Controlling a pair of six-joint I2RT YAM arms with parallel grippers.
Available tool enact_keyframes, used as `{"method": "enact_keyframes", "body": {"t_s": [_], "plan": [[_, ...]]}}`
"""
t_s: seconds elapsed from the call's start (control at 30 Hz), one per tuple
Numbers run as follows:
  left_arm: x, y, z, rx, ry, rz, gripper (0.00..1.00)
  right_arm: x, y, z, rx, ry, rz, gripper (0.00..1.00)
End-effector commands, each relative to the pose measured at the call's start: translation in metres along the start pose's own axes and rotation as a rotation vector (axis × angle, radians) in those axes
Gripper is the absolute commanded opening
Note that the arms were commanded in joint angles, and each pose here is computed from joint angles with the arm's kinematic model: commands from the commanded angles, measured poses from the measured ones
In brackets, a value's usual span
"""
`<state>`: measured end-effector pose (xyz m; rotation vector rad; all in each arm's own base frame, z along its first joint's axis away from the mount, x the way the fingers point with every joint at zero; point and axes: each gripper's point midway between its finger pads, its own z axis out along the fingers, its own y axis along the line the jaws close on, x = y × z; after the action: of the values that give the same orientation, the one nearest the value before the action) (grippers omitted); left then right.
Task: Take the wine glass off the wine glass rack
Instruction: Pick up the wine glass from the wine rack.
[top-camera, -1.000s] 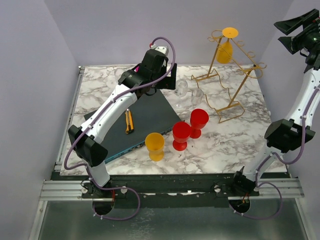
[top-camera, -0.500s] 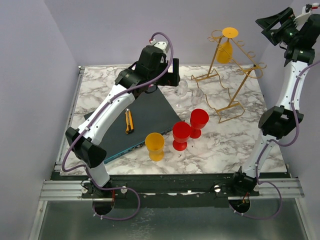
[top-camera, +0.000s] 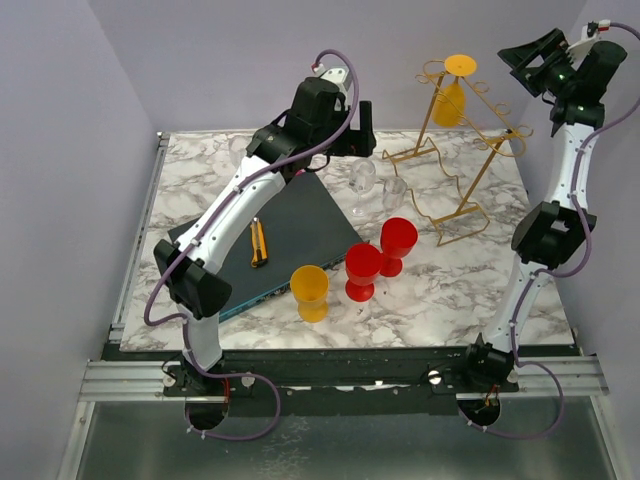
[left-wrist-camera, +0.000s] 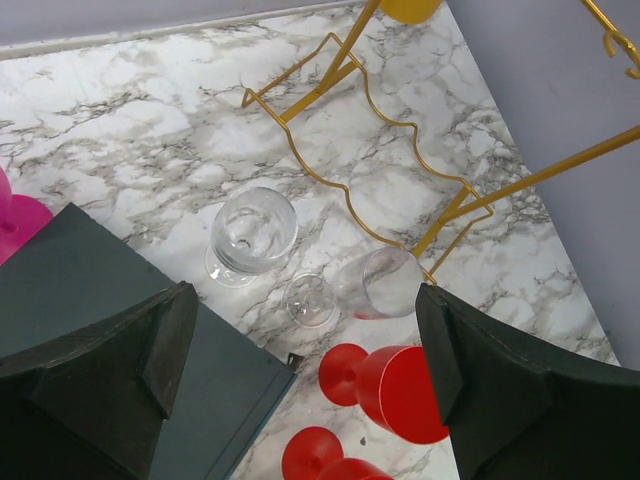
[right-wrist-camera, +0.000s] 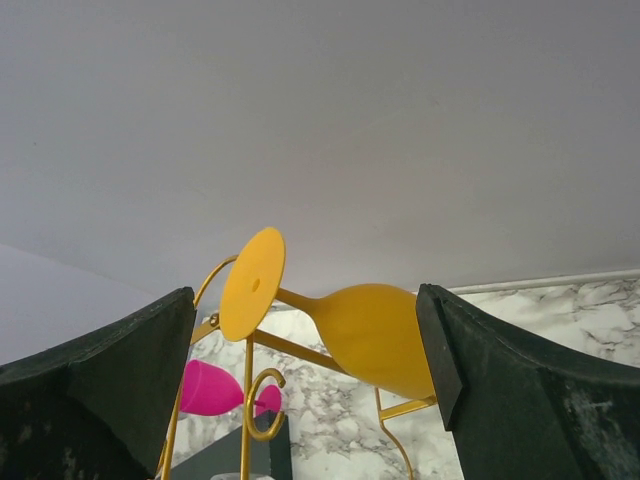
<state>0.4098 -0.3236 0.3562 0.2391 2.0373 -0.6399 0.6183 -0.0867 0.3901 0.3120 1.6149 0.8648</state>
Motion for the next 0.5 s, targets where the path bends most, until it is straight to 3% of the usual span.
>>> {"method": "enact_keyframes", "body": {"t_s": [0.0,0.47], "plan": [[-0.012,-0.017,0.008,0.068,-0.023,-0.022,0.99,0.013,0.002,0.019,-0.052,0.006,-0.039,0.99],[-0.017,-0.011,0.005,0.062,-0.039,-0.022,0.99,0.049,0.002,0.052,-0.135,0.049,0.011,0.92]]}}
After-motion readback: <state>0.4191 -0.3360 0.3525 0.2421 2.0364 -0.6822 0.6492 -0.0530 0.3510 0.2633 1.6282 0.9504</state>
